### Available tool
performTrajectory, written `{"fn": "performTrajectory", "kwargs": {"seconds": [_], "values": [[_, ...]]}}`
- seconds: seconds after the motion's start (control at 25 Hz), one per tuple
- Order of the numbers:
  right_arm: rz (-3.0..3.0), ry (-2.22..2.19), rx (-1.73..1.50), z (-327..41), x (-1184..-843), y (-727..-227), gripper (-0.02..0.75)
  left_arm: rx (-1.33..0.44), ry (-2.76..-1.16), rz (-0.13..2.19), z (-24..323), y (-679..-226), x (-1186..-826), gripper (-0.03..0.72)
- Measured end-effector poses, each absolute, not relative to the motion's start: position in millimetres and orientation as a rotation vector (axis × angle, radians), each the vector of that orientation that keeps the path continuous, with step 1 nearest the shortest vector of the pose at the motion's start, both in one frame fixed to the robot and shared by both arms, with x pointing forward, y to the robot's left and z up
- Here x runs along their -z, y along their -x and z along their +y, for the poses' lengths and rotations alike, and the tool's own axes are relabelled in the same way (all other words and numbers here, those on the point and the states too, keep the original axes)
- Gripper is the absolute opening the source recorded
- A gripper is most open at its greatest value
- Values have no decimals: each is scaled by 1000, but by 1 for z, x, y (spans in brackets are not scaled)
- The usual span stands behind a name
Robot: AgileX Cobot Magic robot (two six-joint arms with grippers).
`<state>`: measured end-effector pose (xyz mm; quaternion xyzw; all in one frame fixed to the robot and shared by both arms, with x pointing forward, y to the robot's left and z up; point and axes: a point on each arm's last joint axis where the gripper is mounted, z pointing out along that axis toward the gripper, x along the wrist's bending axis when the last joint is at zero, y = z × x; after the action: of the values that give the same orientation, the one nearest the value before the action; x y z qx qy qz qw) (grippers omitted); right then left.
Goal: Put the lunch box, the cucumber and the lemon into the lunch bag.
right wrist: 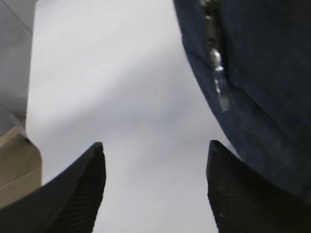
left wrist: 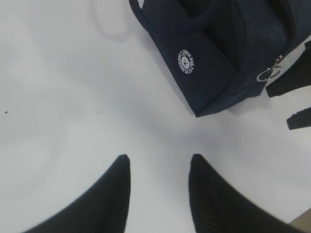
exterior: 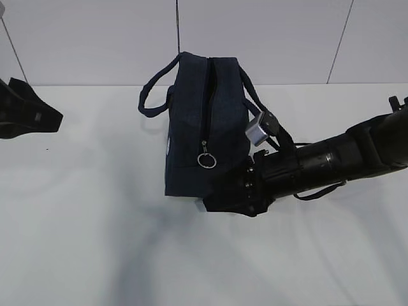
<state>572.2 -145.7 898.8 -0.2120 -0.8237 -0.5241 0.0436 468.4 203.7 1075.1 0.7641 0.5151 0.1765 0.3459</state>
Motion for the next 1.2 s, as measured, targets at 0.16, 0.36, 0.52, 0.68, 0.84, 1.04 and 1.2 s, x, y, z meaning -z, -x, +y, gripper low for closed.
{"fn": "performTrajectory", "kwargs": {"seconds": [0.16,0.36,0.52,0.68,0.84,1.04,1.2], "values": [[-2533,751,1614,-147,-898,-578,477,-458,-1983,1337,204,-468,-1075,286],[-2501,767,1694,-146,-902,-581,454,-458,-1983,1337,204,-468,-1075,281],[-2476,771,1737,-145,-905,-582,453,-458,-1983,1337,204,-468,-1075,278],[-2448,771,1770,-145,-907,-582,452,-458,-1984,1337,204,-468,-1075,277],[-2412,748,1810,-143,-910,-582,448,-458,-1984,1337,204,-468,-1075,277],[-2382,710,1843,-142,-913,-580,443,-458,-1984,1337,204,-468,-1075,276],[-2389,689,1855,-142,-914,-580,443,-458,-1984,1337,204,-468,-1075,275]]}}
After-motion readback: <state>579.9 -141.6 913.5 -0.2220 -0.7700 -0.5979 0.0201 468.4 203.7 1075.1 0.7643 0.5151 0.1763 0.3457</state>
